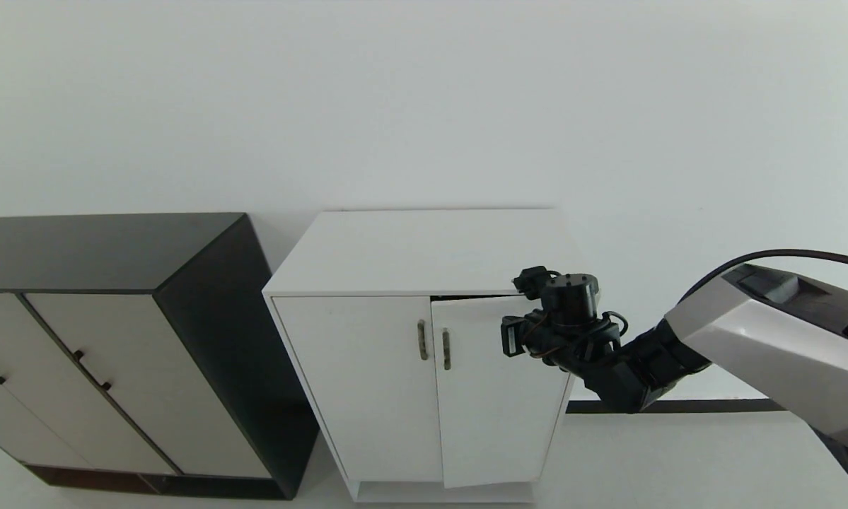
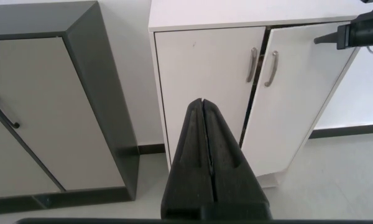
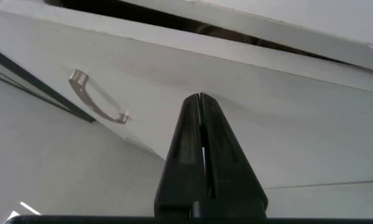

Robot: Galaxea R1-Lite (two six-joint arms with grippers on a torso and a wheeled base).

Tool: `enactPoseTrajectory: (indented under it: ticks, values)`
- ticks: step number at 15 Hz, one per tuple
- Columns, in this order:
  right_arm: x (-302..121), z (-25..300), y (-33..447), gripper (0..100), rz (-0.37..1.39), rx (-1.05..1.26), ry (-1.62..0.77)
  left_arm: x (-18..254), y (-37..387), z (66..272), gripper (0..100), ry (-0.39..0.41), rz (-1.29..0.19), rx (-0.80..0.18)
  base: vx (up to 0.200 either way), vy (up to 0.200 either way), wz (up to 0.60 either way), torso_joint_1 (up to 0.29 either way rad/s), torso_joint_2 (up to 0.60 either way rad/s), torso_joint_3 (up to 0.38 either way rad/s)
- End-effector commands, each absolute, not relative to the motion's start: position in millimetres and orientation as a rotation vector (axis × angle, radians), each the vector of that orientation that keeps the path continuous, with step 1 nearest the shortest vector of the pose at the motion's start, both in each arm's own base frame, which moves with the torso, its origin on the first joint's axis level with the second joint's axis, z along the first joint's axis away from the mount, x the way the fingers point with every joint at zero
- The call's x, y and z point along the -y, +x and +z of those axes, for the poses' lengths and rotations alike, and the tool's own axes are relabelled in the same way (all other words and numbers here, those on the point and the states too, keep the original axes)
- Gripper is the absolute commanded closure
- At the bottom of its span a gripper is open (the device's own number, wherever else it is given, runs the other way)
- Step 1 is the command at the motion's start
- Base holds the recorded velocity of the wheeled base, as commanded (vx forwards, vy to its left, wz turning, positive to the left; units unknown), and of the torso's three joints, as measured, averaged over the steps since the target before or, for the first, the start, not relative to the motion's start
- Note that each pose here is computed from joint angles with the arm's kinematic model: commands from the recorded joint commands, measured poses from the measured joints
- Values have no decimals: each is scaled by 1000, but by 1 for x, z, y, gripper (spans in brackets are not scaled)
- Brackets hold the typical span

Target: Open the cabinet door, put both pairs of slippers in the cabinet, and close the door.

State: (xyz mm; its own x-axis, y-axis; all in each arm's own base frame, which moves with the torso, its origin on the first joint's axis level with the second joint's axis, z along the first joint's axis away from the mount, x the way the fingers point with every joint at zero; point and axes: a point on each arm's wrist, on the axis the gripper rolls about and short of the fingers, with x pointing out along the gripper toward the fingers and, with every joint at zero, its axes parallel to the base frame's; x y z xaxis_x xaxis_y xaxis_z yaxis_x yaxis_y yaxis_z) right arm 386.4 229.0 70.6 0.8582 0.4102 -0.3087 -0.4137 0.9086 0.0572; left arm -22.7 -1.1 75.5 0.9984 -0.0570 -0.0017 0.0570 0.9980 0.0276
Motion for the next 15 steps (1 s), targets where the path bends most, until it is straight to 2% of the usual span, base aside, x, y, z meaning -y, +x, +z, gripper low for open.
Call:
enactPoseTrajectory:
  ticks: [1,11,15]
  values:
    - [-228,62,394,100,422,-333,-13,1,-23,76,100,26,-57,-1,0,0,0,0,0,0]
    - [-225,58,398,100,409,-341,-15,1,-23,76,100,28,-57,-1,0,0,0,0,0,0]
    - [-220,71,370,100,423,-355,-26,1,-23,76,100,28,-57,-1,0,0,0,0,0,0]
